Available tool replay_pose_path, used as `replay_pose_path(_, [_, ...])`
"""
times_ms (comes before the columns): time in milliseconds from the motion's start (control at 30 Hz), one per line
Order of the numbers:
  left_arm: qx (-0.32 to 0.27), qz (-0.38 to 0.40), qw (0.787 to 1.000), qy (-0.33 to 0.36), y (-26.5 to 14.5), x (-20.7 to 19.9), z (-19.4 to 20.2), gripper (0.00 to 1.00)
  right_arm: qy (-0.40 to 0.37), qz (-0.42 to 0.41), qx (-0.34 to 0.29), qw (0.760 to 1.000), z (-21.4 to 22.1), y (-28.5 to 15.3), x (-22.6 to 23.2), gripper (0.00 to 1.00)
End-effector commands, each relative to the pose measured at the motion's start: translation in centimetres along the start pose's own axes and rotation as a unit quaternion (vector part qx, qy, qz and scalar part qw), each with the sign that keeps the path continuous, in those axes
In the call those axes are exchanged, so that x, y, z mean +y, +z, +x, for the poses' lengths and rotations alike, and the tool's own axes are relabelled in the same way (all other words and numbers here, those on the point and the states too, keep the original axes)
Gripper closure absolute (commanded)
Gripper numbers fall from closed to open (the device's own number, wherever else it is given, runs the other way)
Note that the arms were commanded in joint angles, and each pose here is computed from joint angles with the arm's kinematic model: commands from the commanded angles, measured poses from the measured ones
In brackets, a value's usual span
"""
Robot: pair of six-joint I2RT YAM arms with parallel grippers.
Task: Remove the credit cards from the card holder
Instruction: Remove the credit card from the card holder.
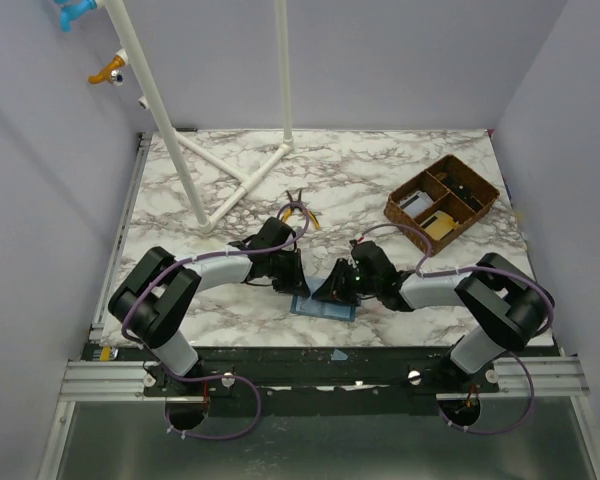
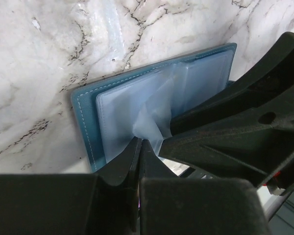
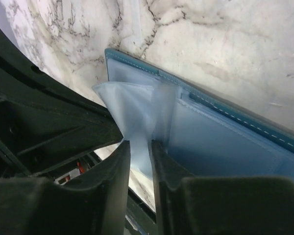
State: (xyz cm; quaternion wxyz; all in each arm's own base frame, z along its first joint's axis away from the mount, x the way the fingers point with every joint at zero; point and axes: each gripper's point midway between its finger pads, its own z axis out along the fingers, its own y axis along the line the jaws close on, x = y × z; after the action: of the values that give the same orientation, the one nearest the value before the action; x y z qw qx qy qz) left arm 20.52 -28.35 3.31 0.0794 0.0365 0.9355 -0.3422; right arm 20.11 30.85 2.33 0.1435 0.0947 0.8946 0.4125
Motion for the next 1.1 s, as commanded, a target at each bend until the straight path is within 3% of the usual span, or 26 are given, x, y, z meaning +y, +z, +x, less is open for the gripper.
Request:
replay_pose_path(0, [0.004, 0.021, 1.000, 0.000, 0.2, -1.3, -0.1, 1.00, -0.025, 0.072, -0.010, 0.997, -0.5, -0.2, -2.4, 0.68])
replay_pose_path(400, [0.004, 0.026, 1.000, -0.014, 0.5, -1.6, -0.2, 1.00, -0.049, 0.074, -0.052, 0.995, -3.2, -1.8, 0.9, 0.49])
replay_pose_path(633, [0.007, 0.036, 0.999, -0.006, 0.8, -2.7, -0.3, 1.00, -0.055, 0.067, -0.079, 0.993, -4.5, -3.1, 2.7, 0.47])
replay_pose_path(967, [0.010, 0.049, 0.999, 0.002, 1.4, -4.6, -1.0, 1.00, -0.061, 0.152, -0.123, 0.979, -5.8, -5.8, 0.3, 0.46])
replay_pose_path(1067, [0.011, 0.055, 0.998, 0.004, 1.6, -5.2, -1.4, 1.00, -0.064, 0.182, -0.137, 0.972, -6.0, -6.9, -0.9, 0.39])
